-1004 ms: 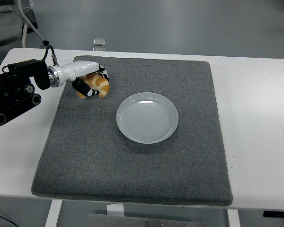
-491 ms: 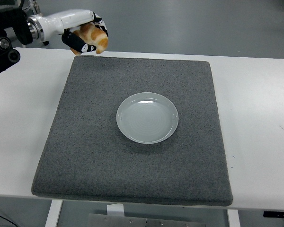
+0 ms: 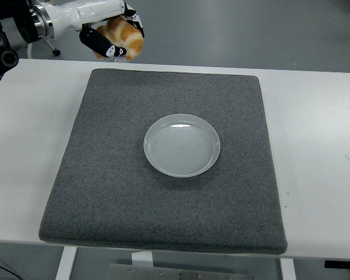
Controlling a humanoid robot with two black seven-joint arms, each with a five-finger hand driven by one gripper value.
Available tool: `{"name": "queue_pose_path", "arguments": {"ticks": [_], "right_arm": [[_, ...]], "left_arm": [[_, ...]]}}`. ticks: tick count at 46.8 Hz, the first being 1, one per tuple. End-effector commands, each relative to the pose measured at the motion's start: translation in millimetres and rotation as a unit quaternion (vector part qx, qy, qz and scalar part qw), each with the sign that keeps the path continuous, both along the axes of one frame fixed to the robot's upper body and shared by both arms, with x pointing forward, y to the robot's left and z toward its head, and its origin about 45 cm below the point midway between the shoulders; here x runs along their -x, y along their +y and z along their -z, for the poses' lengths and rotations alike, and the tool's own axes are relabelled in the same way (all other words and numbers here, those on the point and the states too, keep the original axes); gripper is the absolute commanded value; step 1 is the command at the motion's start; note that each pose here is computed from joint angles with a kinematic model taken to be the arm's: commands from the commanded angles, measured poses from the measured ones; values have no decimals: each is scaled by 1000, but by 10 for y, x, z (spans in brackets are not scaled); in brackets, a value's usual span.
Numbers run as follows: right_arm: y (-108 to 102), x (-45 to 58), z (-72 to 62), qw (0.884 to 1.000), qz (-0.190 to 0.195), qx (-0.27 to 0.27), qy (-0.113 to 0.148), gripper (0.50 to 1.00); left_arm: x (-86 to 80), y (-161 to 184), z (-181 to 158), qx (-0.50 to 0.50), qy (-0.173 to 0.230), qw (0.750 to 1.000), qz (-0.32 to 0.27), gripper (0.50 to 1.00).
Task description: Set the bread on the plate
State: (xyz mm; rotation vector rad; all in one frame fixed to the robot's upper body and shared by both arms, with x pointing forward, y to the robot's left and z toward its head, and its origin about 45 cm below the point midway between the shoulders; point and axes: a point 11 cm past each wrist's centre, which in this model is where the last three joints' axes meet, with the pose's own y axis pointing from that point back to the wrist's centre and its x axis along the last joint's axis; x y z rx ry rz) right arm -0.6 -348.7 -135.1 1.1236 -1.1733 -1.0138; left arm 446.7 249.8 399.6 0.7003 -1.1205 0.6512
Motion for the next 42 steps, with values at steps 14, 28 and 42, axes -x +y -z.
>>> {"name": "queue_pose_path", "arguments": {"ticks": [14, 28, 42], "right_arm": [[0, 0, 0, 1000, 0, 0, 0, 930], [0, 0, 0, 1000, 0, 0, 0, 930], [0, 0, 0, 1000, 0, 0, 0, 932]], "left_arm": [[200, -588, 283, 21, 26, 994, 100, 500], [355, -953, 557, 19, 47, 984, 171, 500], [493, -1128, 936, -2, 55, 976, 209, 500]]}}
